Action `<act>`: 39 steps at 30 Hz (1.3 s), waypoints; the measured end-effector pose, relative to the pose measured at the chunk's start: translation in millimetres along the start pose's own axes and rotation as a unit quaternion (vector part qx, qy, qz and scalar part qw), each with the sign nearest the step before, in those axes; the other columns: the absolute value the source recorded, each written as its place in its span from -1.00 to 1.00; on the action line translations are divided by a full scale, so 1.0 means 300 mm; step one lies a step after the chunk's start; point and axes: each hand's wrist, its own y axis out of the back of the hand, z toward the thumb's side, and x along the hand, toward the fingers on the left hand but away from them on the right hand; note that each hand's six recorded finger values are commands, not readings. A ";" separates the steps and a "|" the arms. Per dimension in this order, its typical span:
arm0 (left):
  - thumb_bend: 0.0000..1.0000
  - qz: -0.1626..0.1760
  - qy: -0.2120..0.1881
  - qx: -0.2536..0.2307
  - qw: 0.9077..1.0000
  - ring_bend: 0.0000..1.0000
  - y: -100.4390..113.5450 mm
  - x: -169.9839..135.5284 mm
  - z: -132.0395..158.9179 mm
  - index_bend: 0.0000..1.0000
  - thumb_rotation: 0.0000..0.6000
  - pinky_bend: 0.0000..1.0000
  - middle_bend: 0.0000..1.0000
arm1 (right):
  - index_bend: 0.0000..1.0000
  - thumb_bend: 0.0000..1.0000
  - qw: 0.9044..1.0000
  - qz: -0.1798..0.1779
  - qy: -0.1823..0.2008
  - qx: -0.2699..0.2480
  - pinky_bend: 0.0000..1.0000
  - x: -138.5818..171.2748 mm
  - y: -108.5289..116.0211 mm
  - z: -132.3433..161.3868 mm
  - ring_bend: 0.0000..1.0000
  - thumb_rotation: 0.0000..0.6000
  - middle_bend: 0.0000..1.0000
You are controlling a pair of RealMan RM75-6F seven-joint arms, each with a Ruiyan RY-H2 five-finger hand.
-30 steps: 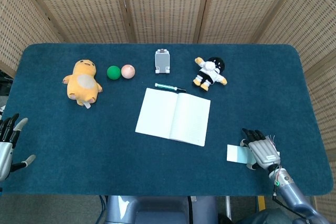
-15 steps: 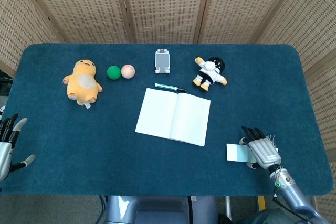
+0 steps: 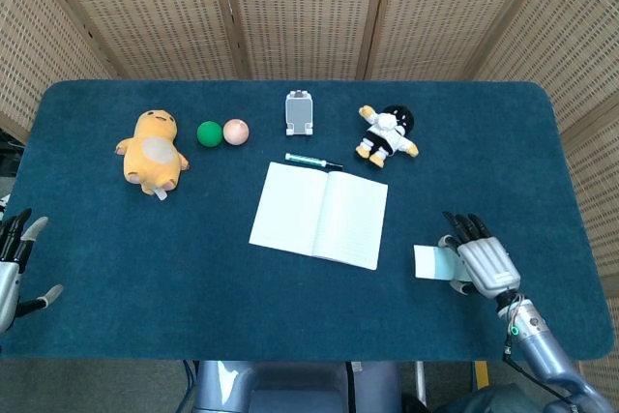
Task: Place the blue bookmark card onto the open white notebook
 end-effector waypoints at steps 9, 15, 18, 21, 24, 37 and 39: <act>-1.00 -0.004 0.018 -0.009 1.000 -1.00 0.005 0.035 -0.024 -1.00 1.00 -1.00 -1.00 | 0.18 -0.48 0.997 -0.063 0.022 0.049 -0.94 -0.114 0.203 0.095 -1.00 1.00 -1.00; -1.00 -0.007 0.038 -0.019 0.999 -1.00 0.015 0.077 -0.050 -1.00 1.00 -1.00 -1.00 | 0.18 -0.48 0.989 -0.092 0.042 0.108 -0.94 -0.230 0.335 0.211 -1.00 1.00 -1.00; -1.00 -0.012 0.048 -0.023 0.998 -1.00 0.011 0.092 -0.063 -1.00 1.00 -1.00 -1.00 | 0.18 -0.48 0.983 -0.099 0.059 0.139 -0.94 -0.285 0.375 0.287 -1.00 1.00 -1.00; -1.00 -0.014 0.060 -0.026 0.998 -1.00 0.011 0.107 -0.078 -1.00 1.00 -1.00 -1.00 | 0.18 -0.48 0.975 -0.111 0.082 0.175 -0.94 -0.340 0.406 0.379 -1.00 1.00 -1.00; -1.00 -0.012 0.074 -0.029 0.997 -1.00 0.014 0.120 -0.097 -1.00 1.00 -1.00 -1.00 | 0.18 -0.48 0.963 -0.125 0.113 0.213 -0.94 -0.404 0.429 0.486 -1.00 1.00 -1.00; -1.00 -0.030 0.117 -0.032 0.992 -1.00 -0.004 0.172 -0.162 -1.00 1.00 -1.00 -1.00 | 0.18 -0.48 0.901 -0.132 0.222 0.350 -0.86 -0.604 0.393 0.766 -1.00 1.00 -1.00; -1.00 -0.032 0.118 -0.032 0.992 -1.00 -0.007 0.175 -0.163 -1.00 1.00 -1.00 -1.00 | 0.18 -0.48 0.895 -0.119 0.239 0.358 -0.86 -0.611 0.367 0.779 -1.00 1.00 -1.00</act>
